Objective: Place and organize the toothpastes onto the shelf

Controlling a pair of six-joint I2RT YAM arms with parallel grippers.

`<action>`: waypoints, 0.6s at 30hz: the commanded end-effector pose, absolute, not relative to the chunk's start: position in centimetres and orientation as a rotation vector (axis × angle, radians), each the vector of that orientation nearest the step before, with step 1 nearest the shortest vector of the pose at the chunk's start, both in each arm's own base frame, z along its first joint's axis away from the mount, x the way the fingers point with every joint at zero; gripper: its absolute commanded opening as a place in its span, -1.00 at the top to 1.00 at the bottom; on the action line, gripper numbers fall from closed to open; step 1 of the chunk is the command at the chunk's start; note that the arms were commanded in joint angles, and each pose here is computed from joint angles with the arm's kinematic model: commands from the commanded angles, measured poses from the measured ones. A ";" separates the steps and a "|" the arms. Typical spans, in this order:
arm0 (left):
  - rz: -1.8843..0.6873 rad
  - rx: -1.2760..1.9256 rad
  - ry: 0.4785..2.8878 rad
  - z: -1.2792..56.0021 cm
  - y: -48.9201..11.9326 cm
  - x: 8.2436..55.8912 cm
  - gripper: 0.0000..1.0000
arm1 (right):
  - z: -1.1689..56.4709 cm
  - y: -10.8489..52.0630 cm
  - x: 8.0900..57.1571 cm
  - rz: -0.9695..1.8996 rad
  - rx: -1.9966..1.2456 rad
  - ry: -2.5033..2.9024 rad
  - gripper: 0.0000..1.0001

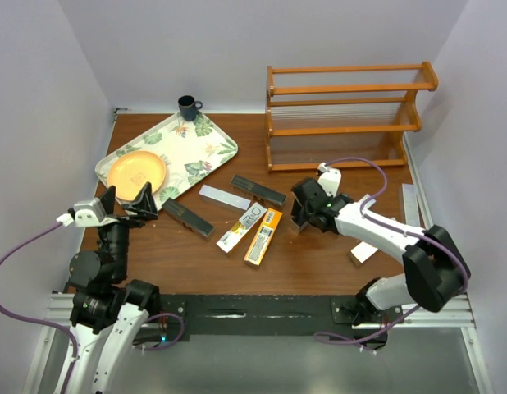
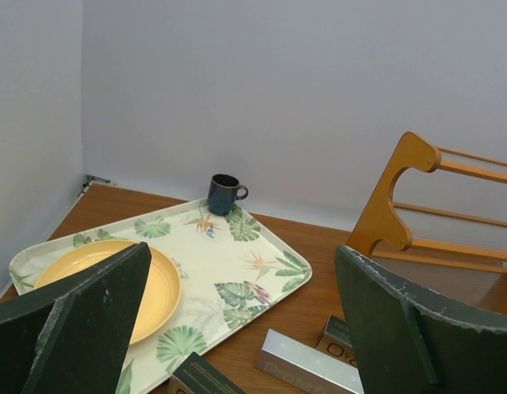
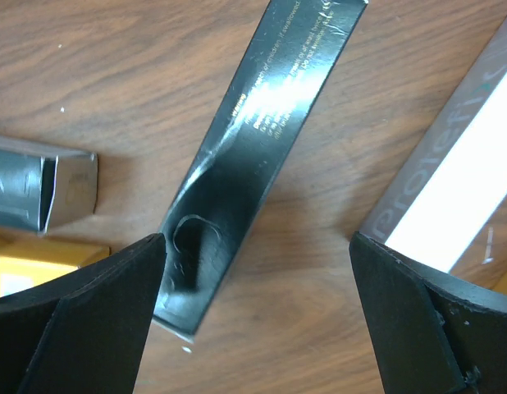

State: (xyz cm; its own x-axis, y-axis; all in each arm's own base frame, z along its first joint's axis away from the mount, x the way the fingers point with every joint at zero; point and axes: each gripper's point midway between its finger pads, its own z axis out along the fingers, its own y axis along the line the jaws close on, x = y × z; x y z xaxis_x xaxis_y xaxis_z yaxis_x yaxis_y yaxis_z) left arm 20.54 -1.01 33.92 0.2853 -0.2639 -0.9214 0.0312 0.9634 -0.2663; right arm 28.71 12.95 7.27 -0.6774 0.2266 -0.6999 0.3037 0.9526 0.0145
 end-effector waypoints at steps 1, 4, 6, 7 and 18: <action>-0.223 -0.223 1.236 35.1 -1.0 20.2 -1.00 | 8.3 13.1 28.5 -0.087 0.292 2.321 -0.96; -0.222 -0.223 1.239 35.1 -1.0 20.2 -1.00 | 8.9 14.3 28.7 0.017 0.314 2.308 -0.96; -0.221 -0.222 1.243 35.0 -1.1 20.3 -1.00 | 9.4 15.0 29.0 0.071 0.341 2.291 -0.96; -0.221 -0.222 1.242 35.0 -1.1 20.3 -1.00 | 9.8 15.3 29.4 0.104 0.381 2.266 -0.96; -0.221 -0.221 1.246 34.9 -1.1 20.4 -1.00 | 7.0 16.3 29.0 -0.093 0.564 2.180 -0.79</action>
State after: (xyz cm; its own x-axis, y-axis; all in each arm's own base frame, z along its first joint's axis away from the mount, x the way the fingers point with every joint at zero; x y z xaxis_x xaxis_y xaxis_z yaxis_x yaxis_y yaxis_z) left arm 20.56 -1.03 33.89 0.2838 -0.2636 -0.9219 0.0312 0.9635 -0.2658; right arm 28.66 15.20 5.81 -0.6457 0.3080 -0.6988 0.3385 0.9357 0.0997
